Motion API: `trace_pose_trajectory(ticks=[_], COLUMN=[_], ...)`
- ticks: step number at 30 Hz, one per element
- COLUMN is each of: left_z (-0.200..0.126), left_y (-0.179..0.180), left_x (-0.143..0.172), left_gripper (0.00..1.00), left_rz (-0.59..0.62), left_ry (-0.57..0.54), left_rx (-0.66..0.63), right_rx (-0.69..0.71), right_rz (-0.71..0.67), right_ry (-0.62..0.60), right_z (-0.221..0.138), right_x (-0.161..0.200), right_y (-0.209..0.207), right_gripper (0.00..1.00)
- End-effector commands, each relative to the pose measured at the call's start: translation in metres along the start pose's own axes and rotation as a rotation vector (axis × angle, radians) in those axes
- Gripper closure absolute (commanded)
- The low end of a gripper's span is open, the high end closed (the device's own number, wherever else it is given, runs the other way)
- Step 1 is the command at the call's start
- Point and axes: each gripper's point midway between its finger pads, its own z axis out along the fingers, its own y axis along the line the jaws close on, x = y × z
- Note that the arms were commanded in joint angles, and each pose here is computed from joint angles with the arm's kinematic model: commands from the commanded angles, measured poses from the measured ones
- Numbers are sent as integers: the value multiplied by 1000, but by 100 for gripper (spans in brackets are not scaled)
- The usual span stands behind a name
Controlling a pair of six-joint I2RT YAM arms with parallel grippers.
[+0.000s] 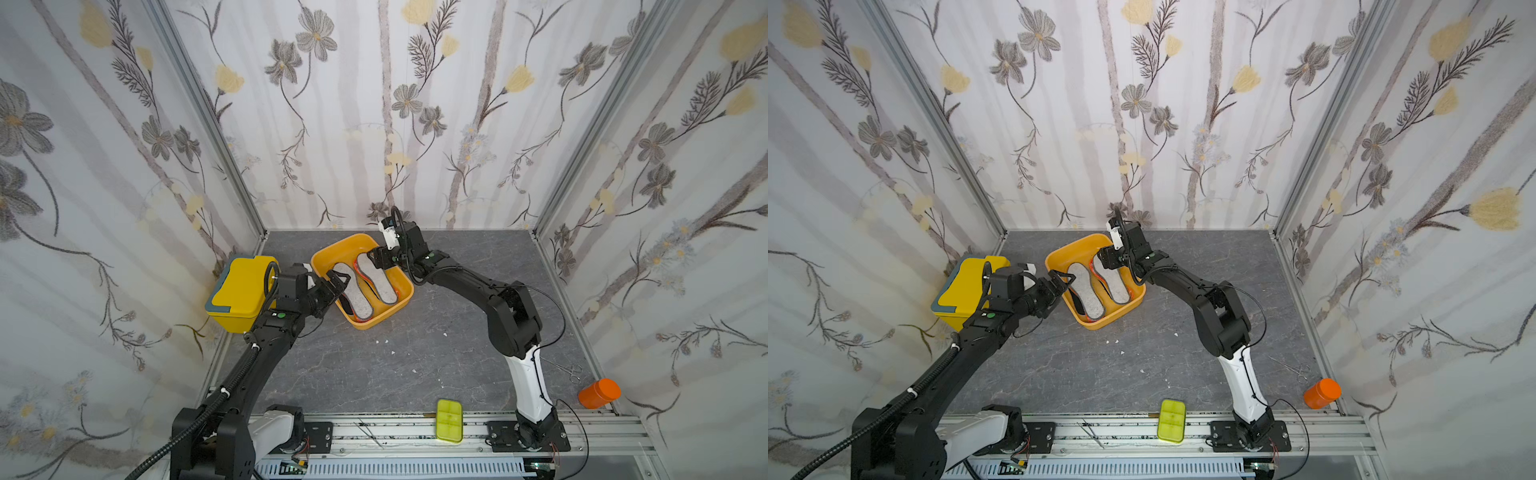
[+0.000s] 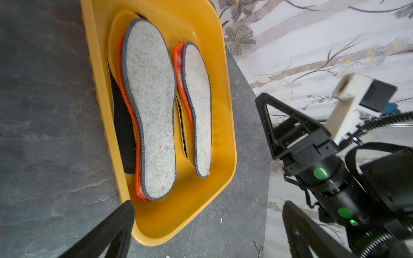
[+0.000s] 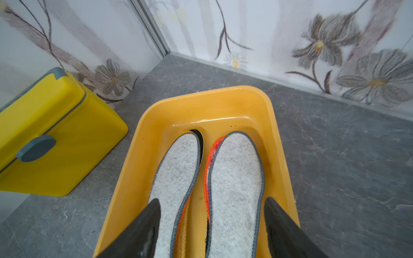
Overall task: Put the insoles into the storage box
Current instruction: Place the insole in the storage box, then reset both arms
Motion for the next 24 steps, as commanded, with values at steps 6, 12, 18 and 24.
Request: trace_pose_trajectory(ticks=[6, 12, 18, 24], left_z=[-34, -58, -58, -46], left_y=[5, 24, 53, 71], left_x=[-58, -89, -94, -87], left_gripper=[0, 0, 0, 0], left_rz=[308, 482, 560, 672], left_ry=[-320, -565, -640, -689], left_rx=[-172, -301, -388, -356], right_rx=[199, 399, 583, 688], right_rz=[-74, 48, 167, 188], right_ry=[-54, -116, -245, -349], right_z=[-98, -190, -269, -301], right_x=[1, 35, 75, 108], right_y=[-51, -140, -212, -247], right_gripper=[0, 0, 0, 0])
